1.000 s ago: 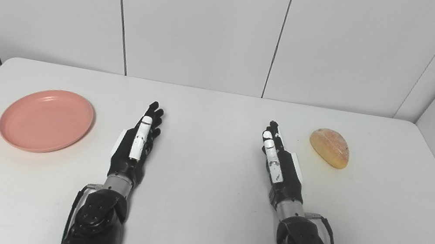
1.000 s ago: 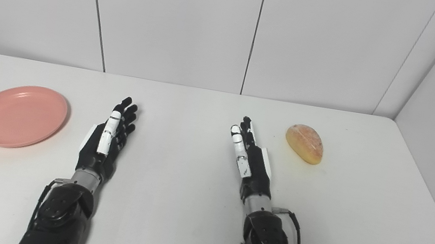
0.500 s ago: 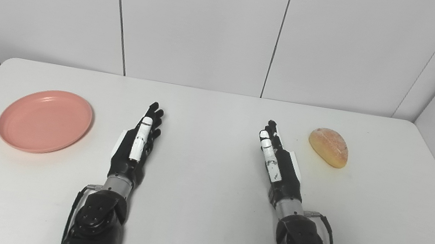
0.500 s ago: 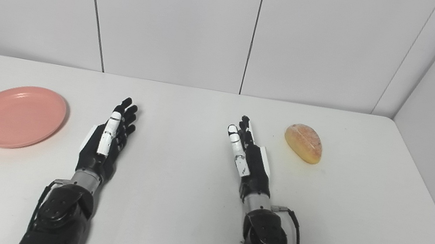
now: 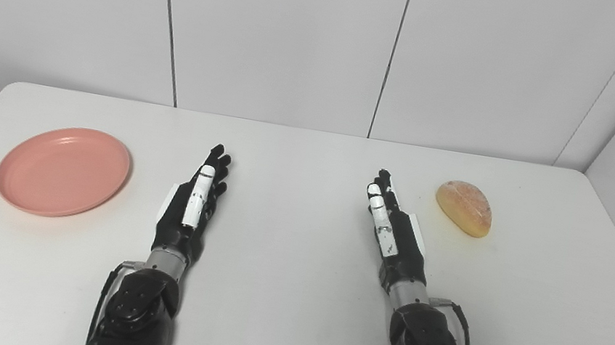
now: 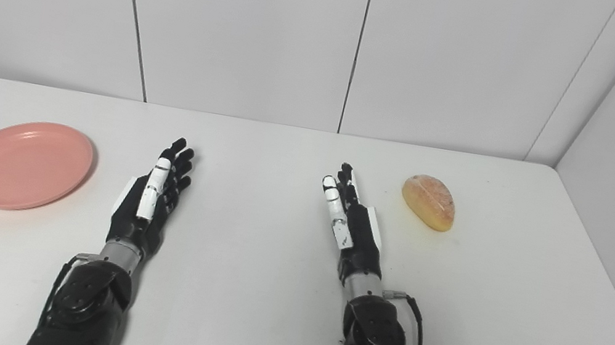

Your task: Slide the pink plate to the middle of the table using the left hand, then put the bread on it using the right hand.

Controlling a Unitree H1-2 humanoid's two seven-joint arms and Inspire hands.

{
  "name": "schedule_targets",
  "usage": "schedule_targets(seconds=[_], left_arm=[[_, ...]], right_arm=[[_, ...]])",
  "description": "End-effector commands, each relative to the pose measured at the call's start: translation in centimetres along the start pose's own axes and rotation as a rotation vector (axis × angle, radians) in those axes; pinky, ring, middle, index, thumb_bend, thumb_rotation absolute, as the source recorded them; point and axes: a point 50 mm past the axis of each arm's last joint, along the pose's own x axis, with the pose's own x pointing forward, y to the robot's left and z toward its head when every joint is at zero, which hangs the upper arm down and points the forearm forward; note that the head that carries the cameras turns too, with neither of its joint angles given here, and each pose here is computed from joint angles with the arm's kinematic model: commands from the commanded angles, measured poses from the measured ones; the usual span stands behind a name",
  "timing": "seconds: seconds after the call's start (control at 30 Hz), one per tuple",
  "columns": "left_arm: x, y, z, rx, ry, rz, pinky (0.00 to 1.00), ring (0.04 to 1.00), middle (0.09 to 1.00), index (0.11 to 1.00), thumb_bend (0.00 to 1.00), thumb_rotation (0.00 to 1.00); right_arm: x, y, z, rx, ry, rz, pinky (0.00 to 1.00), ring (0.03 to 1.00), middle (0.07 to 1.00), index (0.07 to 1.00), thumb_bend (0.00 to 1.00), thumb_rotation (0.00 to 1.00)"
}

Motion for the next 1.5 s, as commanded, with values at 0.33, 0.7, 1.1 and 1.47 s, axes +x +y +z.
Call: schedule_targets(seconds=[0.33,0.7,1.1,1.47], left_arm=[[0.7,-1.1,1.1,-0.01,-0.059,-0.019,1.0,0.991,0.964,0.941,0.39,1.0],[1.0,-3.5,-0.1,-0.021,-0.051,-0.044,1.0,1.0,0.986,0.971,0.41,1.0],[1.7,-3.5,0.6,-0.015,-0.078,0.024,1.0,0.999,0.971,0.951,0.43,1.0],[3.6,-0.1,5.3,-0.13,-0.193,0.148,1.0,0.985,0.962,0.934,0.42,1.0]], right_arm=[[0.9,-0.2,2.1,0.021,-0.085,0.03,1.0,1.0,1.0,1.0,0.63,0.93],[-0.3,-3.4,1.5,0.014,-0.034,0.031,1.0,1.0,1.0,1.0,0.61,0.93],[-0.6,-4.4,0.7,0.041,-0.025,0.0,1.0,1.0,1.0,1.0,0.61,0.88],[-0.5,-4.6,0.5,0.032,-0.026,-0.006,1.0,1.0,1.0,1.0,0.65,0.88]])
